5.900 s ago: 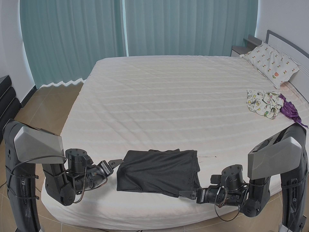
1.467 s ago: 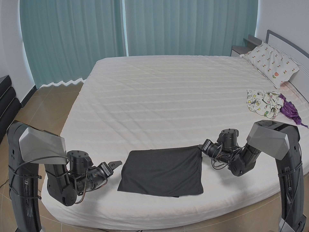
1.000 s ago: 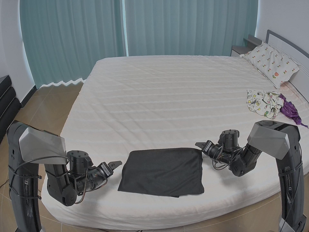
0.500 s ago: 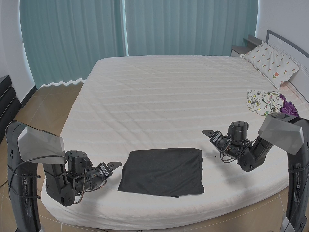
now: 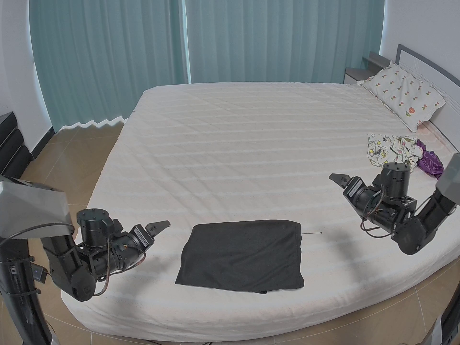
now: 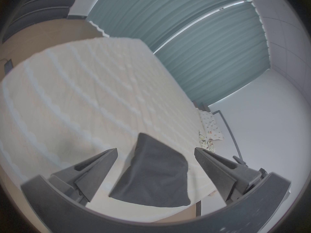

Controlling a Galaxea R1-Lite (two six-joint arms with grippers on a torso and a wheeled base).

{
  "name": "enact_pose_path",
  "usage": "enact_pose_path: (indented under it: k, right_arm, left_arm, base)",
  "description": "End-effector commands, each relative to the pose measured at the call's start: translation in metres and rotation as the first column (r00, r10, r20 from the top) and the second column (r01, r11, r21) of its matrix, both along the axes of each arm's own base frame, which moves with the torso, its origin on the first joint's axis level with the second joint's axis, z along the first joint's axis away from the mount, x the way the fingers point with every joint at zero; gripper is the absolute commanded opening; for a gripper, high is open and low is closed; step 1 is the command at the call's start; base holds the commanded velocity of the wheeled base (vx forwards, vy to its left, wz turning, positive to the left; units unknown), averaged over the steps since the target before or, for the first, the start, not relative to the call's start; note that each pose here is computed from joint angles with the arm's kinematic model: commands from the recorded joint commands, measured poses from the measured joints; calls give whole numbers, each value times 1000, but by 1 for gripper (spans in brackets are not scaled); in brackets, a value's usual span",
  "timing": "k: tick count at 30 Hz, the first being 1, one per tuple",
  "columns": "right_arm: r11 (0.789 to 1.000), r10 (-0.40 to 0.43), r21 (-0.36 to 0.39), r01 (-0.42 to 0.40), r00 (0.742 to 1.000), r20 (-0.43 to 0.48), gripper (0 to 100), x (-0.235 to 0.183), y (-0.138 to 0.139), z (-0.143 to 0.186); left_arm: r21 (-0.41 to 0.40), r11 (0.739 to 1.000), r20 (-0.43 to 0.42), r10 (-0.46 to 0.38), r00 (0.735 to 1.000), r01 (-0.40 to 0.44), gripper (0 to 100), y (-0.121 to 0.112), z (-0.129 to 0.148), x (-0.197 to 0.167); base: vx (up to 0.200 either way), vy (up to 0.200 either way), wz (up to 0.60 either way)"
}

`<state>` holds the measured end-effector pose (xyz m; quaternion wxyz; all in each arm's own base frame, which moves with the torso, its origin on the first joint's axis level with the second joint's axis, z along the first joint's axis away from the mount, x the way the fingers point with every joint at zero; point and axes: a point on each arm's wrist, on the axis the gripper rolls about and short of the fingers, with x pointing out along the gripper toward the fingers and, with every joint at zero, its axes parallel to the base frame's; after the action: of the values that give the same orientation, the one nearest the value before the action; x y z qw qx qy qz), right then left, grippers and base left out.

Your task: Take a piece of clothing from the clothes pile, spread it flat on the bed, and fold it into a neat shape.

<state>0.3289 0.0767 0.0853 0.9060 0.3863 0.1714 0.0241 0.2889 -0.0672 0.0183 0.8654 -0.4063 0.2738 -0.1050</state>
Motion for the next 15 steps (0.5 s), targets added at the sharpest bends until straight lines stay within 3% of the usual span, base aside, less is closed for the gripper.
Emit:
enact_pose_path:
  k: [1, 2, 3, 7, 8, 9, 13, 14, 15]
  right_arm:
    - [998, 11, -61, -3, 992, 129, 100, -75, -20, 54]
    - [998, 11, -61, -3, 992, 129, 100, -75, -20, 54]
    - [993, 37, -119, -16, 984, 175, 100, -102, -24, 65]
    - [974, 82, -225, -27, 967, 239, 100, -138, -31, 73]
    - [959, 103, -284, -24, 958, 268, 100, -156, -36, 75]
    - [956, 106, -292, -23, 956, 273, 100, -159, -36, 75]
    - [902, 159, -432, -17, 943, 294, 100, -199, -46, 65]
    - [902, 159, -432, -17, 943, 294, 100, -199, -46, 65]
    - [879, 178, -476, -14, 937, 302, 100, -213, -50, 59]
  left_arm:
    - [2, 1000, 266, -15, 964, 15, 100, 0, 84, -44]
    - [2, 1000, 266, -15, 964, 15, 100, 0, 84, -44]
    - [67, 998, 342, -31, 939, 8, 100, 3, 101, -54]
    - [190, 978, 381, 6, 925, -85, 100, 9, 114, -67]
    - [207, 968, 404, 46, 913, -140, 100, 13, 120, -78]
    - [207, 967, 408, 49, 912, -145, 100, 14, 121, -80]
    - [237, 960, 429, 33, 903, -148, 100, 20, 122, -116]
    - [237, 960, 429, 33, 903, -148, 100, 20, 122, -116]
    - [268, 951, 428, 24, 903, -153, 100, 23, 118, -128]
  base:
    - [0, 0, 0]
    - [0, 0, 0]
    - [0, 0, 0]
    - [0, 0, 0]
    - [0, 0, 0]
    - [0, 0, 0]
    - [0, 0, 0]
    - [0, 0, 0]
    - [0, 0, 0]
